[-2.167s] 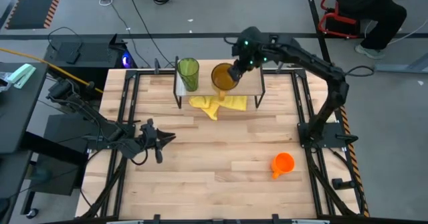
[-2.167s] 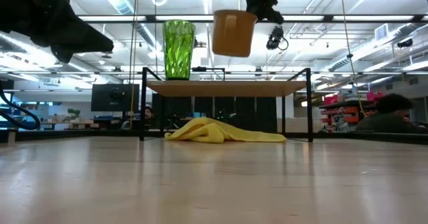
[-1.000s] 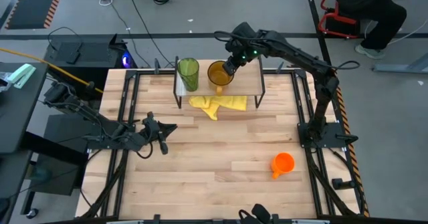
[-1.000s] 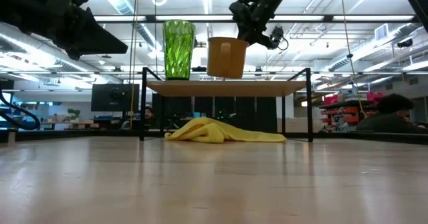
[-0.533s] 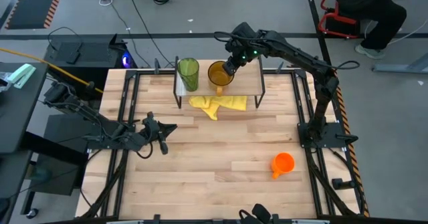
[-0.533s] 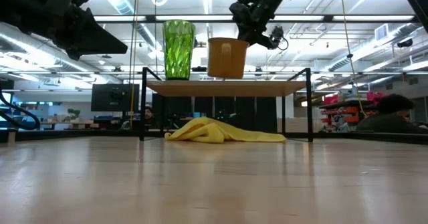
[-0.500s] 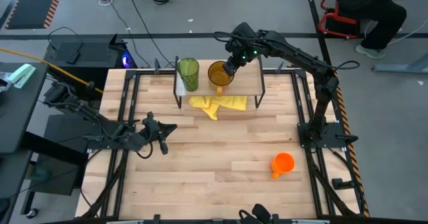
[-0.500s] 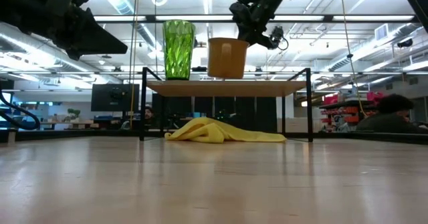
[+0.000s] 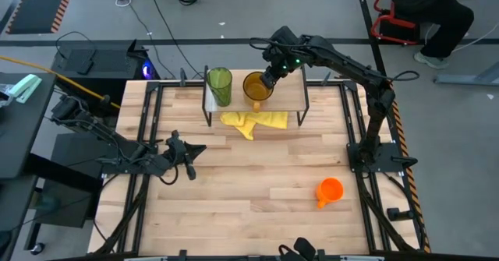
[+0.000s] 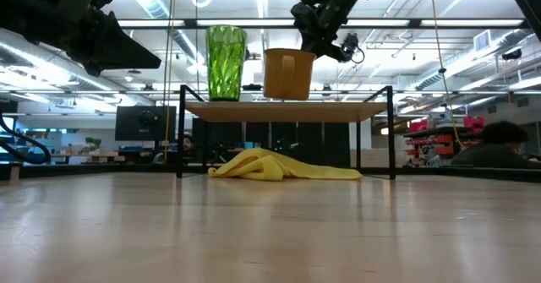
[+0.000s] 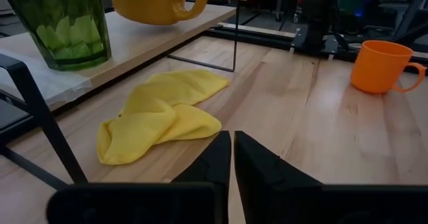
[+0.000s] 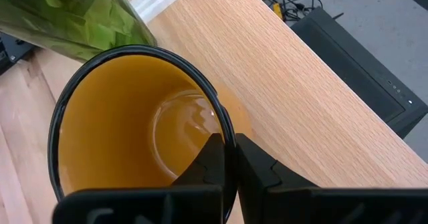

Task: Stack small to large cups/mugs on shelf
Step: Put the yellow mug on the shelf

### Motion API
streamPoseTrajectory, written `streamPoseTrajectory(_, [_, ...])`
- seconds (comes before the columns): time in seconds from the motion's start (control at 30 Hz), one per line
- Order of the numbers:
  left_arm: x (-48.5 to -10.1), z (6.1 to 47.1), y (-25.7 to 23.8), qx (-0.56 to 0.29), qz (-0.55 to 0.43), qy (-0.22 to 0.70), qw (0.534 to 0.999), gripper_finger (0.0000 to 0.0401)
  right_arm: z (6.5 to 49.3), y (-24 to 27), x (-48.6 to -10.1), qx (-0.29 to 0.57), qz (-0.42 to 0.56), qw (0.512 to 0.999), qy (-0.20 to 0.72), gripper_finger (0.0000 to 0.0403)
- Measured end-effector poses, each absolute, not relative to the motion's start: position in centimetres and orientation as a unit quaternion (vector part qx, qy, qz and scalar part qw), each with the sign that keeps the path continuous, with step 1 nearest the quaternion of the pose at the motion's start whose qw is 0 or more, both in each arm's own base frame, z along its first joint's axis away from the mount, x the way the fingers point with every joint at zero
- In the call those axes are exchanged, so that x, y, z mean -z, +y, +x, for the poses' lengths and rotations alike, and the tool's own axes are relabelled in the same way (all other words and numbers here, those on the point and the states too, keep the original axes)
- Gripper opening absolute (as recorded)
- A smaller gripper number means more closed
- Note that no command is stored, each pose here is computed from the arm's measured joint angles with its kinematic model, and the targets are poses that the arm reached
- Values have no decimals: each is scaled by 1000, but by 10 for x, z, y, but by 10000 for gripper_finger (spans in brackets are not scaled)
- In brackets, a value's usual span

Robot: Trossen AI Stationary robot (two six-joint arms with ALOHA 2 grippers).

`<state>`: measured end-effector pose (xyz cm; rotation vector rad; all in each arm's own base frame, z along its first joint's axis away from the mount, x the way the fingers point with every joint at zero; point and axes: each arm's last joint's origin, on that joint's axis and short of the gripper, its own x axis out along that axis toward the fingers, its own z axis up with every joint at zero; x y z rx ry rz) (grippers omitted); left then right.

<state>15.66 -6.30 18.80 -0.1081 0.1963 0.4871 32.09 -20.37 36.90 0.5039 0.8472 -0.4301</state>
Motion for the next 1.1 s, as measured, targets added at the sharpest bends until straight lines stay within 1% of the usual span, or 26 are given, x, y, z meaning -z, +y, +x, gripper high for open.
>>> streamPoseTrajectory(0.37, [-188, 157, -63, -241, -53, 97, 964, 34, 327, -205, -361, 200, 239, 856, 412, 16])
streamPoseTrajectory(0.7, [-188, 156, -63, -241, -52, 99, 964, 24, 329, -207, -360, 197, 231, 860, 409, 16])
streamPoseTrajectory(0.77, [-187, 156, -63, -241, -51, 99, 964, 27, 329, -207, -360, 199, 231, 860, 409, 21])
streamPoseTrajectory(0.93, [-187, 156, -63, -241, -51, 99, 964, 34, 331, -209, -360, 206, 235, 862, 399, 49])
streamPoseTrajectory(1.1, [-187, 156, -63, -241, -52, 99, 964, 31, 331, -209, -361, 208, 237, 863, 395, 57])
